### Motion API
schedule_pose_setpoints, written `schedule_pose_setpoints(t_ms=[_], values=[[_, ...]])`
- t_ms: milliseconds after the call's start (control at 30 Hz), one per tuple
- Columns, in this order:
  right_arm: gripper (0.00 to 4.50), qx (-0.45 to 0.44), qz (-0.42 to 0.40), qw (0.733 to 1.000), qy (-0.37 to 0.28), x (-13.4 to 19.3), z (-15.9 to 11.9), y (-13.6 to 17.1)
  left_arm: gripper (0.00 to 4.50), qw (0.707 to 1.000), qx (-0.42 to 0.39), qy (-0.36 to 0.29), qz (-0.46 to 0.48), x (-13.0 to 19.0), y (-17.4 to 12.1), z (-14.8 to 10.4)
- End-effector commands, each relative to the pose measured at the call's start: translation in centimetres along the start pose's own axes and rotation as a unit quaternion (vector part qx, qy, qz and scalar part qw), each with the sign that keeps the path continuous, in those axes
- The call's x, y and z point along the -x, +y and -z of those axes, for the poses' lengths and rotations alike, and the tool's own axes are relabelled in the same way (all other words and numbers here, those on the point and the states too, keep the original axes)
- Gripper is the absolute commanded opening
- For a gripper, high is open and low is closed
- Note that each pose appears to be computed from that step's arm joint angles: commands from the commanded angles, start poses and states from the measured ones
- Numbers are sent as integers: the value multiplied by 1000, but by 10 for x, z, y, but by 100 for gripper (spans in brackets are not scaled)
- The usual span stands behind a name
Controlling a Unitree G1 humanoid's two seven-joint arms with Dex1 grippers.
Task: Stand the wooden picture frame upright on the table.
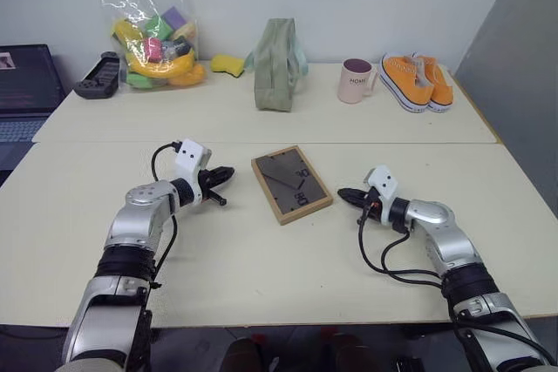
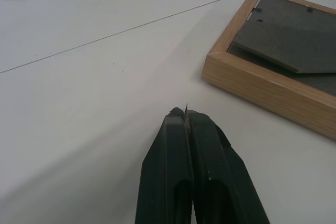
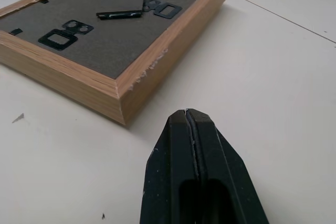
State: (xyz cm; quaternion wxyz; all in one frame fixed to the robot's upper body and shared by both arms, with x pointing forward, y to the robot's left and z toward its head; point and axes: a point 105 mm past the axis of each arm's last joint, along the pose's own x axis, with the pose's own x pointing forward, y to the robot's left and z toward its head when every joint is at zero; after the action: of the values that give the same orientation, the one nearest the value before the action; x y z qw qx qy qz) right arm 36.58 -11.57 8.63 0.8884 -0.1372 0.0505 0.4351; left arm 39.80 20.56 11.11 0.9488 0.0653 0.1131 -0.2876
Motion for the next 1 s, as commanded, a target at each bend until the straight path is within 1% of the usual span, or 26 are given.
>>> schedule_pose_setpoints(t_ms=[33, 200, 367, 633, 1000], values=[[0, 8, 4, 999, -31, -12, -17, 2, 8, 1000, -18, -10, 12, -9, -3, -8], [0, -3, -4, 999, -41, -25, -19, 15, 8, 999, -21, -9, 33, -17, -11, -9], [0, -18, -8, 998, -52, -30, -22, 27, 8, 999, -23, -9, 41, -20, -14, -10], [0, -42, -38, 997, -61, -19, -26, 53, 8, 998, -34, -2, 60, -28, -19, -11], [0, -60, -28, 996, -51, -10, -23, 59, 8, 995, -49, -4, 91, -45, -32, -20]])
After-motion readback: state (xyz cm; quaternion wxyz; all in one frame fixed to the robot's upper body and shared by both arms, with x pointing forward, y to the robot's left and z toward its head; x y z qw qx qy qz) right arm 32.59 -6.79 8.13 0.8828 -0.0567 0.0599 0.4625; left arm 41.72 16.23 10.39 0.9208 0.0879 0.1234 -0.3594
